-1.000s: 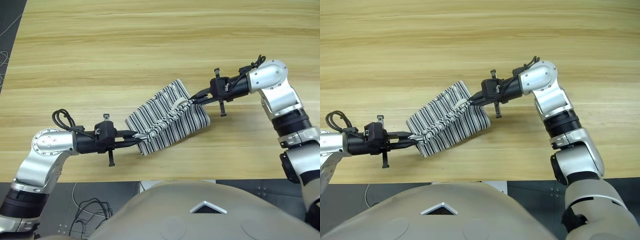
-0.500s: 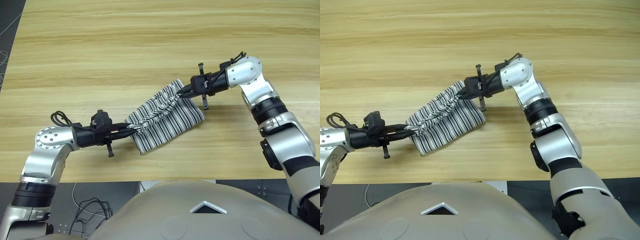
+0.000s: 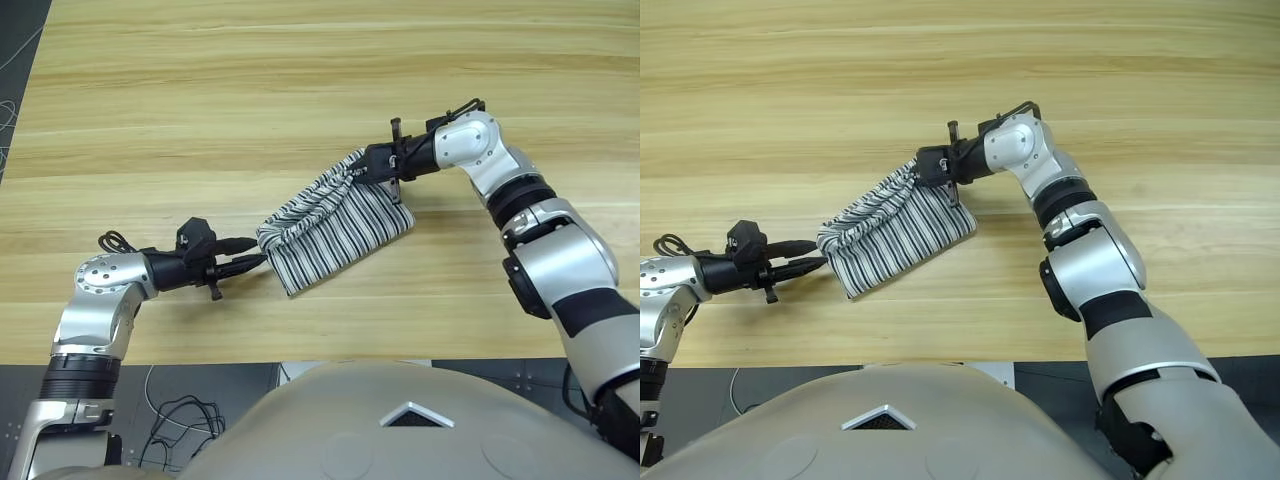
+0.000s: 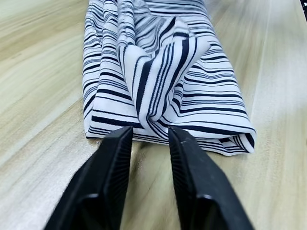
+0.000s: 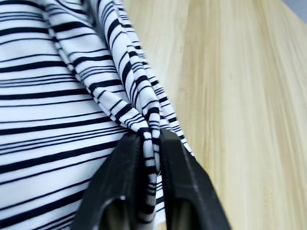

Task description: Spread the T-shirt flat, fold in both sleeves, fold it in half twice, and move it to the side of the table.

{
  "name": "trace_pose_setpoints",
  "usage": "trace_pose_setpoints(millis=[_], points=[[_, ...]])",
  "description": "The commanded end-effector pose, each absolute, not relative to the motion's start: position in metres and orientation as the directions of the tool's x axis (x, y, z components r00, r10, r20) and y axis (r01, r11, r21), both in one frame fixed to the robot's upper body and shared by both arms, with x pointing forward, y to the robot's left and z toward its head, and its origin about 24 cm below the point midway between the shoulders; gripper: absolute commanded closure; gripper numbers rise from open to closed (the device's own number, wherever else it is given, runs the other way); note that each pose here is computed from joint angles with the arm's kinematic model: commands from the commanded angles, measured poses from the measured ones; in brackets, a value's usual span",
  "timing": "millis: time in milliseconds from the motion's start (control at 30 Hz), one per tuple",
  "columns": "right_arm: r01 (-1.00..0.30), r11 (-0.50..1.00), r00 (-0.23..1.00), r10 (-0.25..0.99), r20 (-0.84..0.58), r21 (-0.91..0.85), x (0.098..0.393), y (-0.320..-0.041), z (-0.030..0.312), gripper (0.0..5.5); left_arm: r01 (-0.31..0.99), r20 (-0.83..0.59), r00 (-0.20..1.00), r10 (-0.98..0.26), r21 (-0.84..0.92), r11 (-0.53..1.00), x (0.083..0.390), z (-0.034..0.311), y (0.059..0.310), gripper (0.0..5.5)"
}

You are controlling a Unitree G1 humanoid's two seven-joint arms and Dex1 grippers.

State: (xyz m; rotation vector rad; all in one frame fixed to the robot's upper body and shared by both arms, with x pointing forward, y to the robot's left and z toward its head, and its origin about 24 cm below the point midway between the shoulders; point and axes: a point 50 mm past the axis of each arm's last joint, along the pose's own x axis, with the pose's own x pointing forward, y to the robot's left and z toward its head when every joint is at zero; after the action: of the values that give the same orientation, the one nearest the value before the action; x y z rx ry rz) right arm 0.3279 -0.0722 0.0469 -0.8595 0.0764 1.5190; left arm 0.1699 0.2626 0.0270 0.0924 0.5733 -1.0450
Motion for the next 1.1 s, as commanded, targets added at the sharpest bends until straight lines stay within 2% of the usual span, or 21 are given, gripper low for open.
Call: trace_pose_setpoints(millis=[33, 167, 367, 467, 567, 667, 867, 1100], points=[[-0.86, -0.14, 0.16, 0.84, -0.519, -0.491, 0.338, -0.069, 0.061, 4.5, 0.813, -0.489, 0.414, -0.768, -0.18, 0.553, 0.176, 0.031, 0.277, 3.67], [-0.856, -0.067, 0.207, 0.864, -0.459, -0.513, 0.344, -0.066, 0.07, 4.5, 0.782, -0.497, 0.461, -0.735, -0.165, 0.601, 0.182, 0.029, 0.289, 3.67], [-0.822, 0.014, 0.294, 0.866, -0.404, -0.569, 0.351, -0.067, 0.079, 4.5, 0.79, -0.475, 0.474, -0.742, -0.143, 0.596, 0.182, 0.034, 0.291, 3.67], [-0.839, 0.027, 0.236, 0.918, -0.318, -0.544, 0.345, -0.064, 0.084, 4.5, 0.787, -0.455, 0.495, -0.74, -0.128, 0.604, 0.182, 0.038, 0.291, 3.67], [-0.883, 0.036, 0.125, 0.979, -0.159, -0.468, 0.327, -0.059, 0.09, 4.5, 0.757, -0.372, 0.588, -0.718, -0.059, 0.651, 0.191, 0.048, 0.29, 3.67], [-0.929, 0.017, 0.047, 0.996, -0.073, -0.369, 0.304, -0.06, 0.087, 4.5, 0.752, -0.326, 0.611, -0.721, -0.044, 0.658, 0.196, 0.053, 0.287, 3.67], [-0.976, 0.016, 0.024, 0.999, -0.037, -0.219, 0.272, -0.056, 0.066, 4.5, 0.756, -0.33, 0.603, -0.726, -0.054, 0.652, 0.195, 0.049, 0.285, 3.67], [-0.984, 0.058, 0.072, 0.994, -0.079, -0.17, 0.266, -0.031, 0.035, 4.5, 0.768, -0.327, 0.592, -0.737, -0.049, 0.638, 0.201, 0.046, 0.282, 3.67]])
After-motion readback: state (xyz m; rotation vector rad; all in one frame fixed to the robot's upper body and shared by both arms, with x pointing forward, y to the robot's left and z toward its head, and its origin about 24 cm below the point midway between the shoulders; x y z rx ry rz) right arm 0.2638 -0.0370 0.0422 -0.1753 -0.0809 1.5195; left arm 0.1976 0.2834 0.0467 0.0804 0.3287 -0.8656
